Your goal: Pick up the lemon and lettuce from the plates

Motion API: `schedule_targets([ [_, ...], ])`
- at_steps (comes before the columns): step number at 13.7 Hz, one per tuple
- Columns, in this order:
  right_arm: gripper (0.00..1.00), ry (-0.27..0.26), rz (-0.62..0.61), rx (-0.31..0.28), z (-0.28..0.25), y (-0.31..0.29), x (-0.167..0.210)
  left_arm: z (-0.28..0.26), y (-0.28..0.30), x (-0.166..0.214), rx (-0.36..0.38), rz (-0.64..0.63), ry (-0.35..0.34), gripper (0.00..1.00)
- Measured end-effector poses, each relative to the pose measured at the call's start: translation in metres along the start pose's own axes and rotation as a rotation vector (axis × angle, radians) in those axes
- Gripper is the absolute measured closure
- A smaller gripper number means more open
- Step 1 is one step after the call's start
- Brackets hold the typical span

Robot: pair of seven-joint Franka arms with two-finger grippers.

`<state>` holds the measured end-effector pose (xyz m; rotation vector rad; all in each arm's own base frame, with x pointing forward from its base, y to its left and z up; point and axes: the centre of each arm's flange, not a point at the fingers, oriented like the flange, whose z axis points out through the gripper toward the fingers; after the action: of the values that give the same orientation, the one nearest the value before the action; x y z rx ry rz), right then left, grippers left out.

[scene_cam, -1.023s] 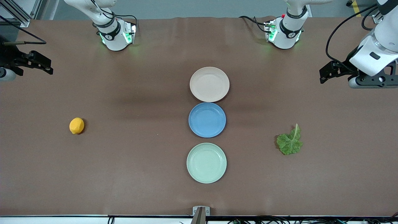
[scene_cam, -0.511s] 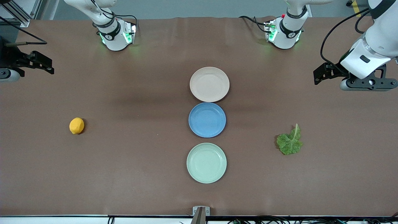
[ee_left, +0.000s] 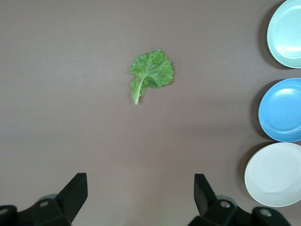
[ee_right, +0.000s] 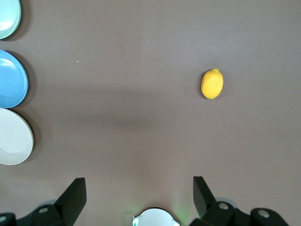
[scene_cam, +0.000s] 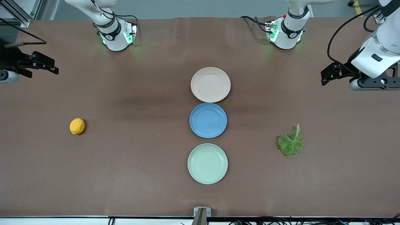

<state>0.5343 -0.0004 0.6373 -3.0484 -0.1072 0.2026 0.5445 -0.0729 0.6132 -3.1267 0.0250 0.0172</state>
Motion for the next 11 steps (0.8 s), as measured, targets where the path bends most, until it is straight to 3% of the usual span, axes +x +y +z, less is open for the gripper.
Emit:
schedule_targets([
  [5, 0.0, 0.002, 0.002, -0.059, 0.0001, 0.0006, 0.0009, -0.0037, -0.001, -0.0005, 0.0, -0.001, 0.008, 0.0],
  [11, 0.0, 0.002, 0.001, -0.065, 0.0003, -0.0026, 0.0012, -0.0099, 0.0027, 0.0022, -0.005, 0.005, 0.046, 0.0],
])
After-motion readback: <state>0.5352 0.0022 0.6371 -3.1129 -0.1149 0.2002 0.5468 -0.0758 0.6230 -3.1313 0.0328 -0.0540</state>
